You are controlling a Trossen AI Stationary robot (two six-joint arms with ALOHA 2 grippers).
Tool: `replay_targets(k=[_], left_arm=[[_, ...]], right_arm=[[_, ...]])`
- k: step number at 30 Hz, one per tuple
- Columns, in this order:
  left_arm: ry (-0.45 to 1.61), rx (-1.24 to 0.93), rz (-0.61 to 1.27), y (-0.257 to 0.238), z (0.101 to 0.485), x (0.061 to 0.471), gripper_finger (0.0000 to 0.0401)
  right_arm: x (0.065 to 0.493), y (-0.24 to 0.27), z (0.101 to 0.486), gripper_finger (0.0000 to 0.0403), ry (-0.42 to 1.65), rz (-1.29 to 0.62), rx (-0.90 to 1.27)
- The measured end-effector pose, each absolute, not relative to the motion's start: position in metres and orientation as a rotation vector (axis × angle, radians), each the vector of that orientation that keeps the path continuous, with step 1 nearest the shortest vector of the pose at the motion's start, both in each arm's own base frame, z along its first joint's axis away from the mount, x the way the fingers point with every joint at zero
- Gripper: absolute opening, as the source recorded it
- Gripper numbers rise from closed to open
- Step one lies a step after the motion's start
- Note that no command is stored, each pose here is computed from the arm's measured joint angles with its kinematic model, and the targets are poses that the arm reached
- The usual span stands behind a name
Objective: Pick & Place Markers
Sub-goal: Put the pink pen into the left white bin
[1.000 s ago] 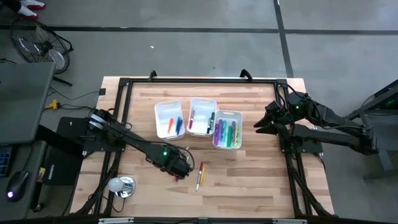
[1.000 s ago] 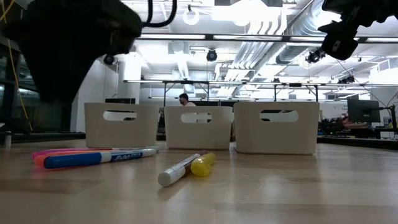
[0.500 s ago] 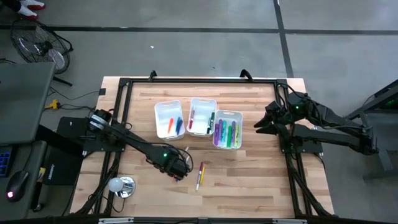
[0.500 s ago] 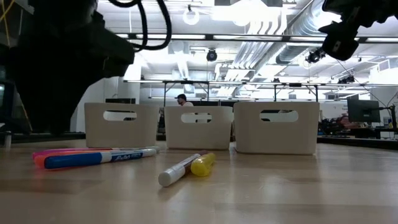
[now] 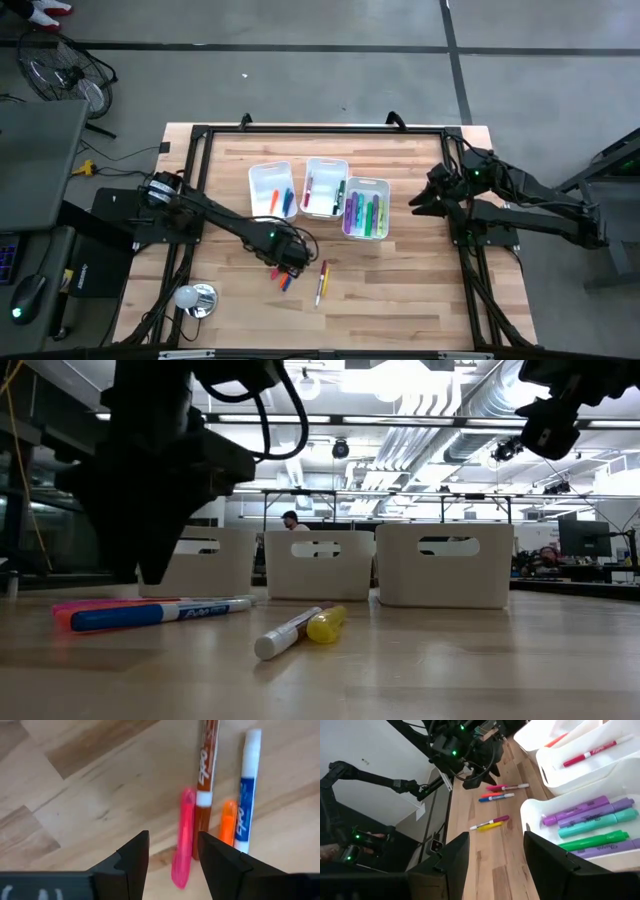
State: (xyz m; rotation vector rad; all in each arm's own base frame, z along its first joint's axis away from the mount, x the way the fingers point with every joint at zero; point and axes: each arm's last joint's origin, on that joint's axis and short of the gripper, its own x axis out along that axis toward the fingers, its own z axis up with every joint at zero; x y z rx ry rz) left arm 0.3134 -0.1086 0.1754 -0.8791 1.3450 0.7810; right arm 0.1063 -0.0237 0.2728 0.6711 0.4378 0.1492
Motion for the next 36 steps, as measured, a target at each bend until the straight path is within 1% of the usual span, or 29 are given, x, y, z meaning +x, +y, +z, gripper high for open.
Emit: replay_targets(k=[4,10,16,21,31,36], left_arm=[[1.369,-0.861,0.799,-0.109,0.167,0.315,0.0163],[1.434,-0.871,0.764,-0.113,0.153,0.32,0.0163],[1.444,-0.887,0.764,-0.113,0.153,0.32,0.0163],[1.455,-0.957,0.812,-0.115,0.152,0.318,0.0163],[1.483,-0.89,0.763,-0.123,0.152,0.314,0.0163],[1.542,-0.877,0.744,-0.129,0.152,0.309,0.0163]], right_arm=[[0.106,-0.023,0.272,0.0176,0.451,0.149,0.678],[0.106,-0.023,0.271,0.0176,0.458,0.147,0.681],[0.105,-0.023,0.271,0.0176,0.459,0.147,0.682],[0.105,-0.023,0.27,0.0176,0.467,0.146,0.686],[0.105,-0.023,0.27,0.0176,0.473,0.147,0.682],[0.105,-0.023,0.269,0.0176,0.481,0.145,0.686]])
